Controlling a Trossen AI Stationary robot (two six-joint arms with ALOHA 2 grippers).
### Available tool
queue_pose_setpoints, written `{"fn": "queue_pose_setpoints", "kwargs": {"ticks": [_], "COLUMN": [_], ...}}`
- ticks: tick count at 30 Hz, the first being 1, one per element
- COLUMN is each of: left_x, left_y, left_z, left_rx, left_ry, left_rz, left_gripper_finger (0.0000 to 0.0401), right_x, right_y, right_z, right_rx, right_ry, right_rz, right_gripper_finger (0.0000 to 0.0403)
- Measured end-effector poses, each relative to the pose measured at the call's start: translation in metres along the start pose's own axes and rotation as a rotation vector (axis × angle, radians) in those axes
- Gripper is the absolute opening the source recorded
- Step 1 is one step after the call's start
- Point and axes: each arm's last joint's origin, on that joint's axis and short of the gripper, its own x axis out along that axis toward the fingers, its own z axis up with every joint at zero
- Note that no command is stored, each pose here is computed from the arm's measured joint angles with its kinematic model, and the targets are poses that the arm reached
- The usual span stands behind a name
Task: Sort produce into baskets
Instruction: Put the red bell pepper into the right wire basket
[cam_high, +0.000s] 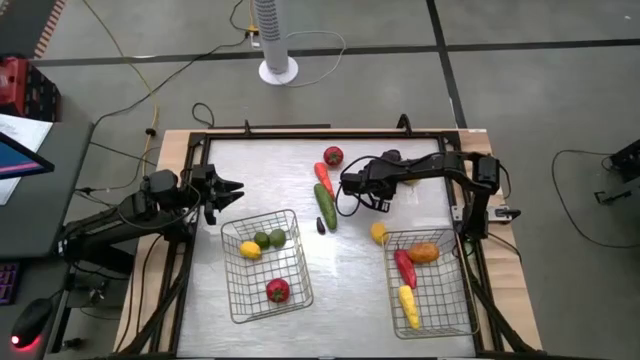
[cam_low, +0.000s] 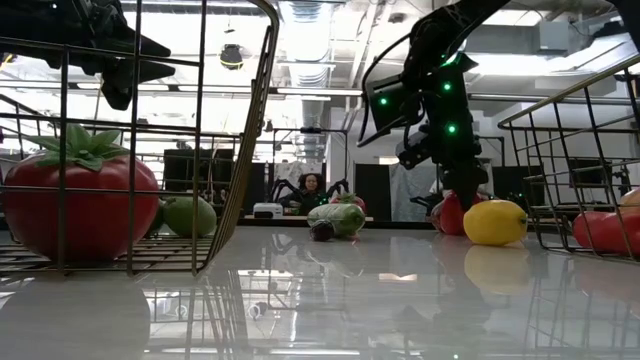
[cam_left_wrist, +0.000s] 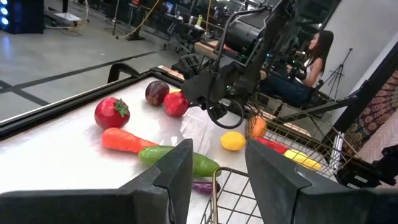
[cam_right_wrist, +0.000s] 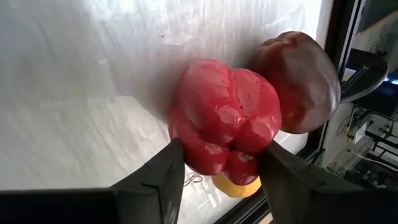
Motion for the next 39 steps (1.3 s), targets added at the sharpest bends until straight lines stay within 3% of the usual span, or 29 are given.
{"fn": "queue_pose_setpoints", "kwargs": {"ticks": [21,28,30,34,39], "left_x": [0.0,0.0,0.0,0.0,0.0], "left_y": [0.0,0.0,0.0,0.0,0.001], "left_z": [0.0,0.0,0.0,-0.001,-0.001], "left_rx": [0.001,0.001,0.001,-0.001,-0.01], "left_ry": [0.0,0.0,0.0,0.009,0.015], "left_rz": [0.003,0.003,0.003,0.003,0.005], "left_gripper_finger": [0.0133,0.0133,0.0133,0.0133,0.0133], "right_x": [-0.037,-0.08,-0.098,-0.13,-0.167], "right_y": [0.008,0.005,0.006,0.015,0.017], "right_z": [0.002,-0.009,-0.015,-0.036,-0.079], "right_rx": [-0.069,-0.096,-0.089,-0.071,0.002], "right_ry": [-0.017,0.033,0.002,-0.104,-0.269], "right_rz": [0.008,-0.031,-0.016,0.135,0.199], "right_gripper_finger": [0.0191,0.0191,0.0191,0.0193,0.0194]}}
